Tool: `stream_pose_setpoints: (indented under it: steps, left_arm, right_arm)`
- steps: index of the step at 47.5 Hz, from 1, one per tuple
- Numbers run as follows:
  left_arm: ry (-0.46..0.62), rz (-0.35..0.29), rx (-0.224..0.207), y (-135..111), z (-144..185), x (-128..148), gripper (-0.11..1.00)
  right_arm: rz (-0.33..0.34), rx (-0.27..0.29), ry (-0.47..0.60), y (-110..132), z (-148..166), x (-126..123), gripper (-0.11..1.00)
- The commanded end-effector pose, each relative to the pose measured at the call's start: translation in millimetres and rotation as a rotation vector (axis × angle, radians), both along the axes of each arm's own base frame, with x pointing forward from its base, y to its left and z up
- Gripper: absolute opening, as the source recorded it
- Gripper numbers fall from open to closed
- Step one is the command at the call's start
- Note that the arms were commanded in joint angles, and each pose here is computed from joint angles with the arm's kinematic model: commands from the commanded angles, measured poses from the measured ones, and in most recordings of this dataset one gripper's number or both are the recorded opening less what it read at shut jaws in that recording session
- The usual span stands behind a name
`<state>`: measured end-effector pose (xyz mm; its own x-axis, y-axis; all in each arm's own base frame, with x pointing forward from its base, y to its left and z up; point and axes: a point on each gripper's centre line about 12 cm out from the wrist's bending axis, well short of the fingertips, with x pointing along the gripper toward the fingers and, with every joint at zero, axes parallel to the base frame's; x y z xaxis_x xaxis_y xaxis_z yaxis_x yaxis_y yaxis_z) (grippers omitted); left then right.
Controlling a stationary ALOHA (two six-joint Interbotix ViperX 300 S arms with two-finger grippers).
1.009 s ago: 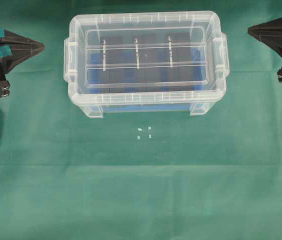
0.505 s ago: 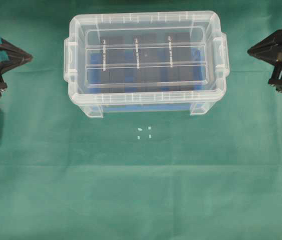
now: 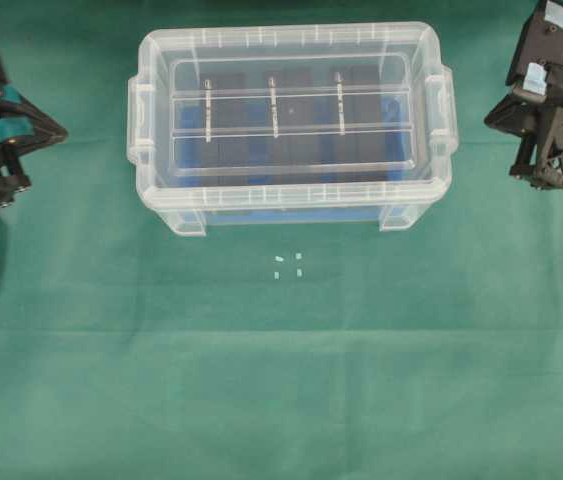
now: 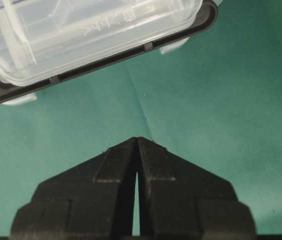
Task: Clamp the lid of the box with both arms, then lift and open it.
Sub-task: 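Move both grippers inward to the lid rims at the box ends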
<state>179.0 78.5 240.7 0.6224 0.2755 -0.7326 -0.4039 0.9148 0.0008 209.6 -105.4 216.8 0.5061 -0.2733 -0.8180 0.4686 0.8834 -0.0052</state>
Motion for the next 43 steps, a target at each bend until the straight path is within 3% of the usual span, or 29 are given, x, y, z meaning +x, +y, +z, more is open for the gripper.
stream_pose_setpoints:
  steps: [1,11,23,31,43]
  left_arm:
    - [-0.003,0.003,0.008,5.0,7.0,8.4,0.01]
    - [0.024,-0.008,0.009,6.8,3.4,11.8,0.01]
    - [0.120,-0.084,0.032,3.1,-1.8,6.2,0.01]
    - [0.164,-0.114,0.038,1.9,-3.6,2.9,0.01]
    - [0.183,-0.143,0.056,2.0,1.2,2.8,0.01]
  right_arm:
    - [-0.001,-0.015,-0.028,-2.9,10.1,4.8,0.00]
    - [0.019,-0.047,0.002,-5.2,8.9,3.1,0.00]
    - [0.067,-0.107,0.085,-8.6,7.2,-3.0,0.00]
    - [0.115,-0.117,0.140,-7.0,5.1,-6.7,0.00]
    - [0.122,-0.120,0.142,-7.6,8.8,-5.3,0.00]
